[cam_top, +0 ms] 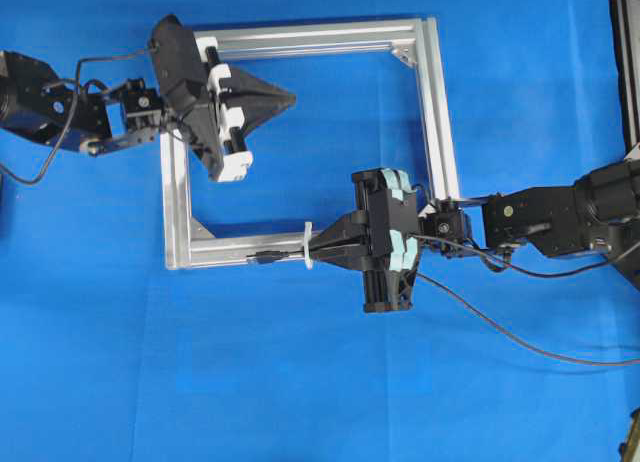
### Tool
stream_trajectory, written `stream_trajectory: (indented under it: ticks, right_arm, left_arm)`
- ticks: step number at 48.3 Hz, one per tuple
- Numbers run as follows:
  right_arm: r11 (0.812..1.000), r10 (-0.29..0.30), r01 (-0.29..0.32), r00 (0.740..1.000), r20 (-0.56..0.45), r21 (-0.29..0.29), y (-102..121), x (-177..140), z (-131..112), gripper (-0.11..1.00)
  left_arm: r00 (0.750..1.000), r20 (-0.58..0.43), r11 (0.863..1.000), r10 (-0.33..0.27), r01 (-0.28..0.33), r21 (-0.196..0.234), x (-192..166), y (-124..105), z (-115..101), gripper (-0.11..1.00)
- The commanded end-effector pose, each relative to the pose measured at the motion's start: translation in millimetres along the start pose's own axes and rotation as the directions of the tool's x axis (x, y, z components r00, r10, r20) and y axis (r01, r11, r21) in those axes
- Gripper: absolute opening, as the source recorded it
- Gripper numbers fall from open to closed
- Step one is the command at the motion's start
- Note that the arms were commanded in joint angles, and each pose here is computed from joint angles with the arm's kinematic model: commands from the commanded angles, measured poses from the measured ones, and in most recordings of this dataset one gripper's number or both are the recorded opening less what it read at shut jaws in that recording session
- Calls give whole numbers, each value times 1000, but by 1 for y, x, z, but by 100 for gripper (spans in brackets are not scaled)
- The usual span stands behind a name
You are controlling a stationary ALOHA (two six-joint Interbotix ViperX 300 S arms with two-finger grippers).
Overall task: Insert the wire through the string loop located in the center.
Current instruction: 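Move the left gripper toward the plug emerging left of the loop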
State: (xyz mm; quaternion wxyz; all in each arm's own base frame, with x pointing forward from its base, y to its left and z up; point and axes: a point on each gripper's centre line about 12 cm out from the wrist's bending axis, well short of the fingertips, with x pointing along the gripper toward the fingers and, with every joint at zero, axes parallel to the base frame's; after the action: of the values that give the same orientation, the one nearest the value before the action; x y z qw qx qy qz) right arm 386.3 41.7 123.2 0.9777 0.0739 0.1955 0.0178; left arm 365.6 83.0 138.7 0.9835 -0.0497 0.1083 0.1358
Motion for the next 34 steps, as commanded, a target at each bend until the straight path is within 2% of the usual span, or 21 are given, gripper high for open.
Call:
stream_trajectory:
  ticks: [1,9,16,25,34]
  right_arm:
    - [1000,6,-6,999,32,0,2,0,10,-3]
    - [1000,6,-6,1000,29,0,2,0,10,-3]
    - [1000,6,-6,1000,27,0,2,0,9,-3]
    - [1000,7,-7,1000,28,-3,2,0,10,-3]
    - [1000,8,-8,1000,27,-4,2,0,9,-3]
  left_arm:
    - [999,27,999,-33,33,-1,-6,-12,11,0]
    - [995,-2,994,-102,102,-35,-20,-36,4,0]
    - [986,-17,983,-169,167,-74,-34,-58,-1,0]
    - [968,-27,964,-251,248,-98,-47,-86,-5,0]
    - [951,-77,951,-299,290,-106,-52,-104,-12,0]
